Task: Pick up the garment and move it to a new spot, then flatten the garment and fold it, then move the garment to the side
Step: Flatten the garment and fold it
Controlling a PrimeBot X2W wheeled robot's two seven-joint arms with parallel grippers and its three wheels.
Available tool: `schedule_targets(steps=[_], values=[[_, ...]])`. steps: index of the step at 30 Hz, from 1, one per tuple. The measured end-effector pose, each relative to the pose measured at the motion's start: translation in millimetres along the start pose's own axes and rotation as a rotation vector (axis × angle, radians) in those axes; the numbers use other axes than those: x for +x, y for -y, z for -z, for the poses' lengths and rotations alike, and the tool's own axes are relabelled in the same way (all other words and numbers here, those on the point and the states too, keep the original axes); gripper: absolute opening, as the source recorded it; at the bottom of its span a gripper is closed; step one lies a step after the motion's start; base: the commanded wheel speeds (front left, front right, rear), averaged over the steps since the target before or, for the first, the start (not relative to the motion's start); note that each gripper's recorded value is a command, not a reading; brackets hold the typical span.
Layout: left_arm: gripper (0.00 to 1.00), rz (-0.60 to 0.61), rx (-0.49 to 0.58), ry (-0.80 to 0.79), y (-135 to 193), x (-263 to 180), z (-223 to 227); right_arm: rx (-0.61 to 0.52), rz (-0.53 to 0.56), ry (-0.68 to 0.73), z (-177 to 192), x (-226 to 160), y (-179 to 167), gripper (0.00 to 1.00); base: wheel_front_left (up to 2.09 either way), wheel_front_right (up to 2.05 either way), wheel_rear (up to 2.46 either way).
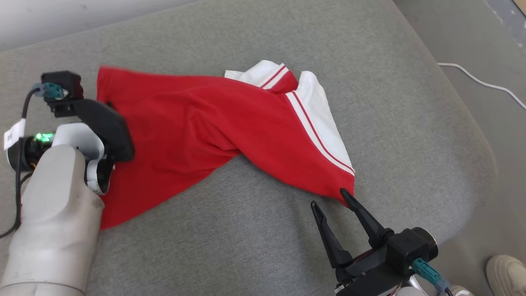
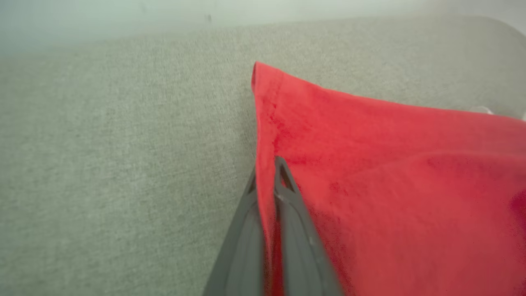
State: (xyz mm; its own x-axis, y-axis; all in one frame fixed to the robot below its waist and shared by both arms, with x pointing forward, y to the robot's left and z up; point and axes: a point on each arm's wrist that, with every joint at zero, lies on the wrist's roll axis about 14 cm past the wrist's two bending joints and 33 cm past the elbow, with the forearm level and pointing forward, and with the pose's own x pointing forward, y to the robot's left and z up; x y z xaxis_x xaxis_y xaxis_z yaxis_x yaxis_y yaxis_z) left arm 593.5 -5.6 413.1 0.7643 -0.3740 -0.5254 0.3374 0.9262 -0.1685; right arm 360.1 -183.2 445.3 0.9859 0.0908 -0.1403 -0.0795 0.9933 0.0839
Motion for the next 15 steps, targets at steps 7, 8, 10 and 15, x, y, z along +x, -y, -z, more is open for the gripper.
schedule_targets(steps=[7, 8, 10, 15], values=[[0.00, 0.072, -0.066, 0.323, 13, -28, -63, -0.001, -0.031, 0.022, -6, 6, -6, 1.00, 0.00, 0.00, 0.00], [0.00, 0.089, -0.087, 0.366, 15, -35, -69, 0.000, -0.034, 0.025, -6, 7, -7, 1.00, 0.00, 0.00, 0.00], [0.00, 0.114, -0.123, 0.416, 18, -47, -69, 0.000, -0.042, 0.030, -8, 8, -8, 1.00, 0.00, 0.00, 0.00], [0.00, 0.149, -0.139, 0.492, 19, -86, -47, 0.007, -0.073, 0.032, -7, 9, -17, 1.00, 0.00, 0.00, 0.00]])
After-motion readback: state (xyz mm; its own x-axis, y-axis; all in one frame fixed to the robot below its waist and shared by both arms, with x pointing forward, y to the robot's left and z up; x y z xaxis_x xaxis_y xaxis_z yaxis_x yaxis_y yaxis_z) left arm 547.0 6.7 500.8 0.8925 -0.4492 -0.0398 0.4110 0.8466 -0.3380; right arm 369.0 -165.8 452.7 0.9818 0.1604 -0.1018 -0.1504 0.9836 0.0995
